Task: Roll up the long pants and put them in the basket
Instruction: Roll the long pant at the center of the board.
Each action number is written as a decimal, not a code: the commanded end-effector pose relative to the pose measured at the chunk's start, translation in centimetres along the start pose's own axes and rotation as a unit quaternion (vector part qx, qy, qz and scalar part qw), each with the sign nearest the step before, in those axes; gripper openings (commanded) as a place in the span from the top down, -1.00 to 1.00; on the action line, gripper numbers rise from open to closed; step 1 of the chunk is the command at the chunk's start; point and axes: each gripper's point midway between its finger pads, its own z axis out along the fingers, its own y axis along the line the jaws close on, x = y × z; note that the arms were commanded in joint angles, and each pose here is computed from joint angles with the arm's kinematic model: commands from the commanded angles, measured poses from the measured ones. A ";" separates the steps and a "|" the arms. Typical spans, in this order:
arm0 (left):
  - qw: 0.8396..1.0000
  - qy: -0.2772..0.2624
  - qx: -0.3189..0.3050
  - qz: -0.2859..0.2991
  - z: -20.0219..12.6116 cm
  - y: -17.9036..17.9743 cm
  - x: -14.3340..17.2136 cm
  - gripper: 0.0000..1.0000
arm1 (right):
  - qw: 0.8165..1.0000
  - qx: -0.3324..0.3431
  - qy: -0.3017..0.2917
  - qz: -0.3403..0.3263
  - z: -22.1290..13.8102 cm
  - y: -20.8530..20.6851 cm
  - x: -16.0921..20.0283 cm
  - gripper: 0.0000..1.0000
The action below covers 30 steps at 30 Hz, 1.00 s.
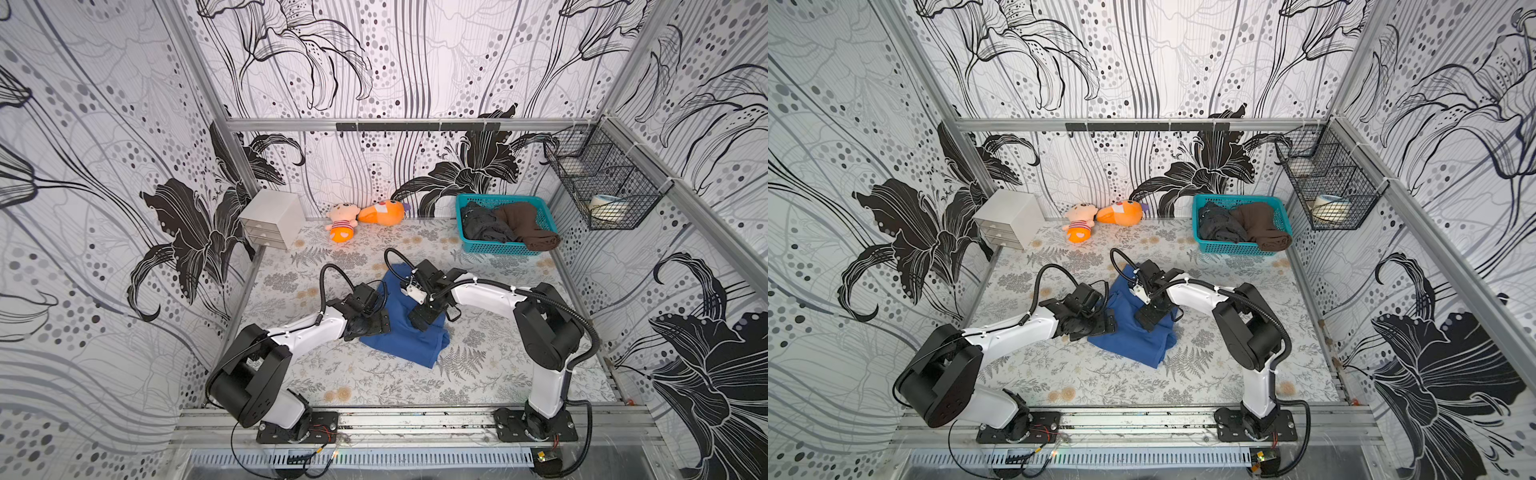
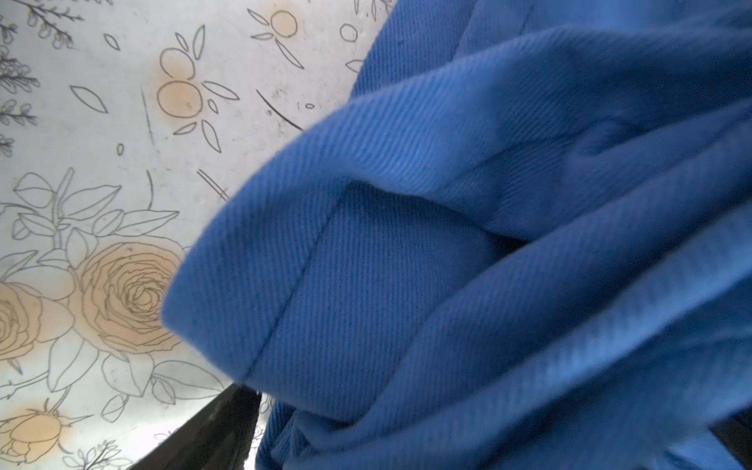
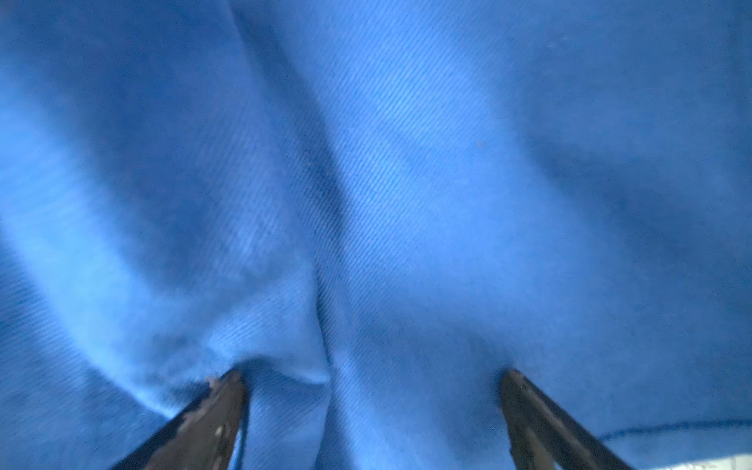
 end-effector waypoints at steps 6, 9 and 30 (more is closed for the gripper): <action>0.998 -0.047 0.040 0.007 -4.0 -2.5 -3.2 -0.98 | 0.999 0.033 0.023 -0.016 0.6 -0.5 0.9 -0.98; 0.997 -0.058 0.042 0.019 -4.5 -3.5 -4.5 -0.98 | 0.999 0.037 0.013 -0.011 0.3 -0.6 0.7 -0.99; 1.000 0.018 0.010 -0.011 2.4 0.2 -1.4 -0.98 | 0.974 0.205 -0.096 -0.025 -5.8 -4.1 -1.6 -0.99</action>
